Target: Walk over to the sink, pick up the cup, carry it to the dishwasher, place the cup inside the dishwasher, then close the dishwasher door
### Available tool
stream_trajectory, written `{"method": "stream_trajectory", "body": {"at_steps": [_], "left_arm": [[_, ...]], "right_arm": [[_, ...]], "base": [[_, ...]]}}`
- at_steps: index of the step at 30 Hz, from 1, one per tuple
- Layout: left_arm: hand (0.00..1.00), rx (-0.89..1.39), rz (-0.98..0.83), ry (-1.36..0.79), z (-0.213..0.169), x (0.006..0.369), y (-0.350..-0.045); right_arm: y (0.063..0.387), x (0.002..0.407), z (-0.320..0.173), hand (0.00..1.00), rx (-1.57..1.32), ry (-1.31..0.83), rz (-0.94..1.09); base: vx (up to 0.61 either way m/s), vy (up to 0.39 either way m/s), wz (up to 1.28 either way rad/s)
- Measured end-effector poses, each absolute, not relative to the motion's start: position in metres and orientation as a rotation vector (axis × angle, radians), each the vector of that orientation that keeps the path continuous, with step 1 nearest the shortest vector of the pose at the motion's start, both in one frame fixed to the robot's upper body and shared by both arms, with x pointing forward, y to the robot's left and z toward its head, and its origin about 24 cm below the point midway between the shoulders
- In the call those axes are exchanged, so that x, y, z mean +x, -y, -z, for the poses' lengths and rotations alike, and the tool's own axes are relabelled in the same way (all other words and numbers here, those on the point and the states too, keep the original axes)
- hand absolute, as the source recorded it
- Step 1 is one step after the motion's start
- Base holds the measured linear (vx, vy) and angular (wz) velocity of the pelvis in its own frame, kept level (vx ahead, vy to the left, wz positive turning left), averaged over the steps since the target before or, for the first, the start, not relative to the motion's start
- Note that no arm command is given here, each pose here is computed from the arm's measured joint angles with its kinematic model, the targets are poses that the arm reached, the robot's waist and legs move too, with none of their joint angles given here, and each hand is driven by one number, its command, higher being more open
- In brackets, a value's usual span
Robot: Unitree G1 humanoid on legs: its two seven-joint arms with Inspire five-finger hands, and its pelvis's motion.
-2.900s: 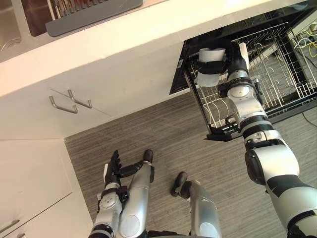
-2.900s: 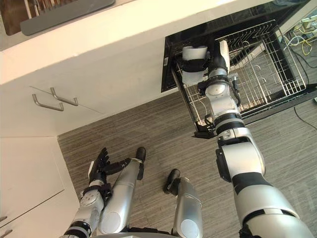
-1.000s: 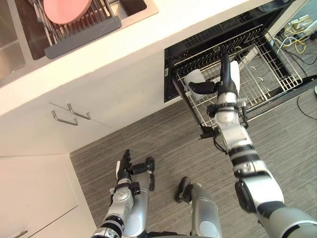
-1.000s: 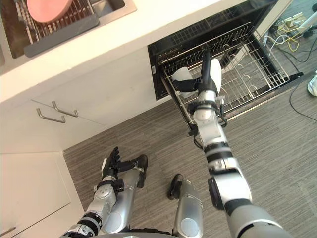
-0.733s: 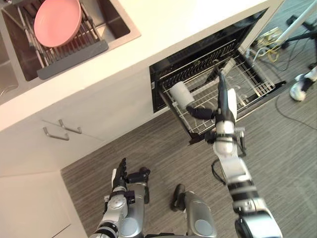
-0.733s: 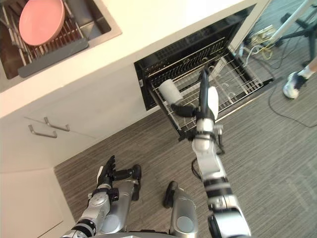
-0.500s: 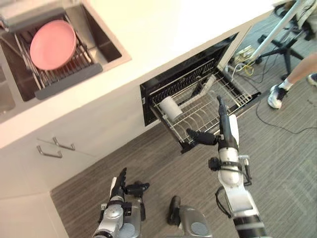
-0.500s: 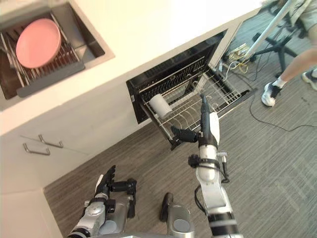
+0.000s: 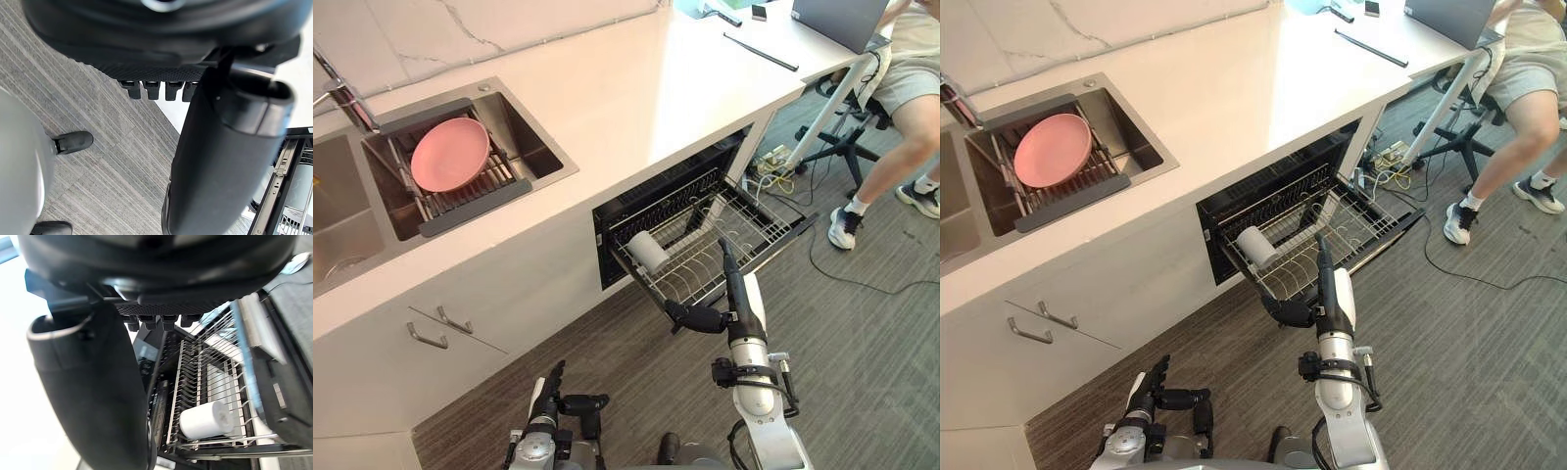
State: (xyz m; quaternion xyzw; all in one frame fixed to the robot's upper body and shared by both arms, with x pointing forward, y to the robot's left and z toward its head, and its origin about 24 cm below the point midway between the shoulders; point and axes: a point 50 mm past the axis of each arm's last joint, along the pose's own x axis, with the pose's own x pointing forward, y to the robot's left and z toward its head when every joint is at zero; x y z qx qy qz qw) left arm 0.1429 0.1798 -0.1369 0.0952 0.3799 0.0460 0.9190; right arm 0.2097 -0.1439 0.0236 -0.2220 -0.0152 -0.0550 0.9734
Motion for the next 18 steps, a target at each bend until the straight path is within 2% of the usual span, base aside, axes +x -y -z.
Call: {"method": "stream_trajectory", "body": {"at_steps": [5,11,18], "left_arm": [[1.00,0.218,-0.064,-0.769,0.136,0.146,-0.175],[1.00,0.229,-0.091,-0.764,0.136,0.148,-0.179],[1.00,0.239,-0.093,-0.751,0.133,0.154,-0.182]], "right_arm": [[0.136,0.214,-0.032,1.00,-0.449,0.084,0.104],[0.144,0.215,-0.048,1.00,-0.466,0.170,0.163],[0.143,0.229,-0.065,1.00,-0.452,0.251,0.203]], "base": [[-0.04,0.004,0.18],[-0.05,0.011,0.39],[0.19,0.076,0.22]]}}
